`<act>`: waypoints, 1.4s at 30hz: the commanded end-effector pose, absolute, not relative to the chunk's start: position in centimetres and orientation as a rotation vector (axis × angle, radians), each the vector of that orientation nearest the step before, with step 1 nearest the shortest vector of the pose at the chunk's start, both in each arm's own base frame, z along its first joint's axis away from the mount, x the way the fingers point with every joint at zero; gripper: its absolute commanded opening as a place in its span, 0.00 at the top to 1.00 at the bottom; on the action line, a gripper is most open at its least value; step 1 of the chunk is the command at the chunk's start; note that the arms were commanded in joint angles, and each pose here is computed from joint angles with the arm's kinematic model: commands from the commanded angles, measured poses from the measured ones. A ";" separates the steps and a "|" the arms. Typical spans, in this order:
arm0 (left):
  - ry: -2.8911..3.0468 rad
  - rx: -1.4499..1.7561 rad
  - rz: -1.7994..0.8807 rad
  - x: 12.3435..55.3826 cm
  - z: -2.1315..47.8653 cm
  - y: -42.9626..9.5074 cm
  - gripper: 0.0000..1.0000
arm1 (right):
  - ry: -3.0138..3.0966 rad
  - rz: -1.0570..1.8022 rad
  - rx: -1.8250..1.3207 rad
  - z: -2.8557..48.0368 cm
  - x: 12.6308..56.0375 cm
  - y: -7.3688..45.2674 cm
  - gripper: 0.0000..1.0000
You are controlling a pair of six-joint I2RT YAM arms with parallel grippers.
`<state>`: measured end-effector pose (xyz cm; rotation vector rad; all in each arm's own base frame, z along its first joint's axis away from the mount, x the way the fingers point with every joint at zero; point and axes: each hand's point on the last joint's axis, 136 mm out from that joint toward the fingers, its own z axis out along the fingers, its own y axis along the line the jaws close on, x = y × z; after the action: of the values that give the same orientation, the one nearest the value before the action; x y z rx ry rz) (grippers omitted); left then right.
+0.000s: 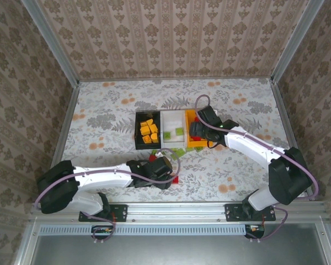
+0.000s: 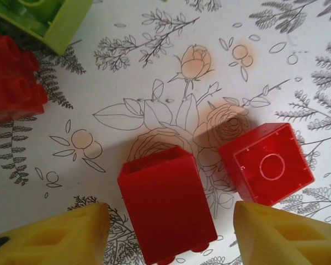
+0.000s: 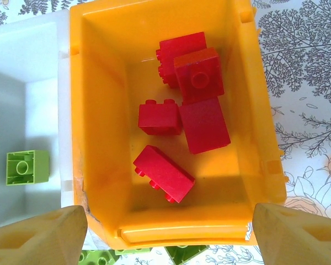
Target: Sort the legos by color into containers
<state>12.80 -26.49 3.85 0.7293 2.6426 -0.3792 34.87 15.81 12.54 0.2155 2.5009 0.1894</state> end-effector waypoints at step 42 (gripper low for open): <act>2.238 0.721 -0.637 30.1 17.2 -39.8 0.69 | 2.430 0.163 0.453 11.0 28.7 9.3 0.19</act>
<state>28.28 -38.45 16.42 0.6762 2.2849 -0.6021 28.85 10.09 10.75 0.4111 2.4600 0.1798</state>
